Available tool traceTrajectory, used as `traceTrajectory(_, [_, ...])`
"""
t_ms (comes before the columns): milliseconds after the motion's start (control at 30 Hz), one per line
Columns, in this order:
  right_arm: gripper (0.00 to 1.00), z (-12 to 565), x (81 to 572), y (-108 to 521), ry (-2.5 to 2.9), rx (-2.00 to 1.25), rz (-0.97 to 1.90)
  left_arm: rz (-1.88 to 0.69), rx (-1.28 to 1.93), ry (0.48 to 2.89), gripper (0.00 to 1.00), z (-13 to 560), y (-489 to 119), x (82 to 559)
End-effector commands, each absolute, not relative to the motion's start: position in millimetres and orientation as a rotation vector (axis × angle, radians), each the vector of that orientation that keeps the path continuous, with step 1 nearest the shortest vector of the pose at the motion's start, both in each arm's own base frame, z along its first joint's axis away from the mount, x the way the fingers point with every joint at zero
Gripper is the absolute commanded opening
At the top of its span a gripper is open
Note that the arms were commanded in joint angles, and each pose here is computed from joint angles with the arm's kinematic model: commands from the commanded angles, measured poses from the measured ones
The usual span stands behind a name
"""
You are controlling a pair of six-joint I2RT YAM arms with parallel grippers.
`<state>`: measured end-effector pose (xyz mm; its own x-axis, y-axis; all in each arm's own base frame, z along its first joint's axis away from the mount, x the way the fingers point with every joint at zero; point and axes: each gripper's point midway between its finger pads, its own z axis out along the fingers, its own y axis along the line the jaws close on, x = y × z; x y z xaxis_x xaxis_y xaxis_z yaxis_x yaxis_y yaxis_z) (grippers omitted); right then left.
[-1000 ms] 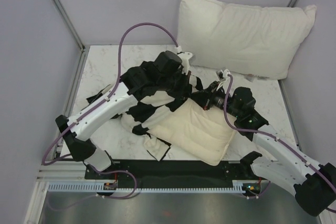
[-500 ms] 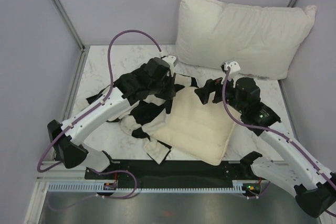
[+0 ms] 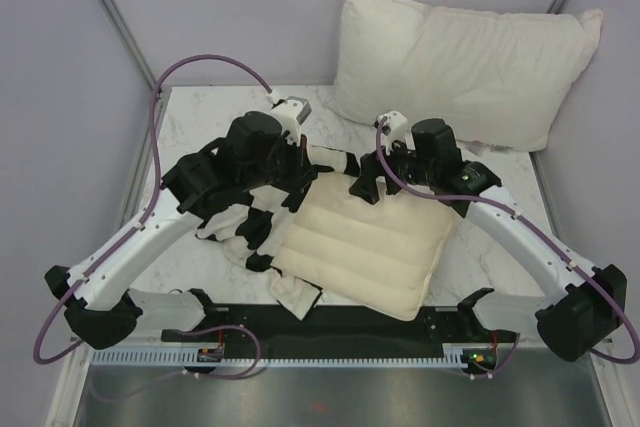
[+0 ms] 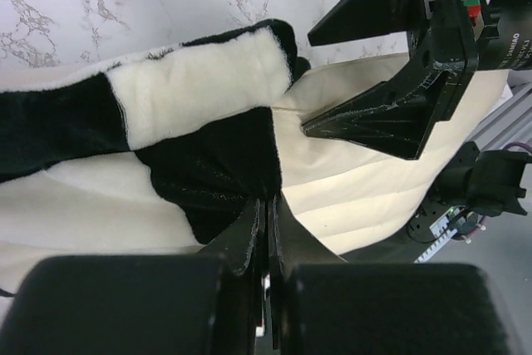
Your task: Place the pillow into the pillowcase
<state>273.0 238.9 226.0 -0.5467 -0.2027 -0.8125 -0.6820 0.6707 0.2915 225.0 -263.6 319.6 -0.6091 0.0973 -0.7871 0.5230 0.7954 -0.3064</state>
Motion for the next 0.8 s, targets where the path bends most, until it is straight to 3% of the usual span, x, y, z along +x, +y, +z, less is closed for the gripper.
traceTrajectory(0, [0.97, 235, 241, 253, 2.046, -0.832, 0.942, -0.710, 0.477, 2.091, 0.02, 344, -253, 211])
traceTrajectory(300, [0.93, 261, 158, 283, 1.879, -0.987, 1.219, -0.723, 0.472, 2.106, 0.02, 339, -247, 203])
traceTrajectory(533, [0.79, 206, 148, 297, 2.059, -1.000, 1.061, -0.759, 0.456, 2.111, 0.02, 341, -253, 201])
traceTrajectory(600, [0.65, 193, 156, 303, 2.099, -0.979, 0.986, -0.793, 0.485, 2.126, 0.02, 338, -260, 198])
traceTrajectory(633, [0.54, 194, 154, 309, 2.096, -0.974, 0.984, -0.799, 0.489, 2.126, 0.02, 338, -262, 197])
traceTrajectory(667, [0.23, 196, 161, 314, 2.089, -0.942, 0.972, -0.798, 0.486, 2.139, 0.02, 334, -264, 198])
traceTrajectory(700, [0.10, 200, 169, 315, 2.081, -0.902, 0.946, -0.806, 0.491, 2.144, 0.02, 332, -266, 197])
traceTrajectory(733, [0.00, 209, 176, 318, 2.059, -0.864, 0.939, -0.812, 0.495, 2.148, 0.02, 330, -269, 197])
traceTrajectory(767, [0.00, 223, 182, 321, 2.027, -0.812, 0.952, -0.821, 0.494, 2.151, 0.02, 329, -272, 197])
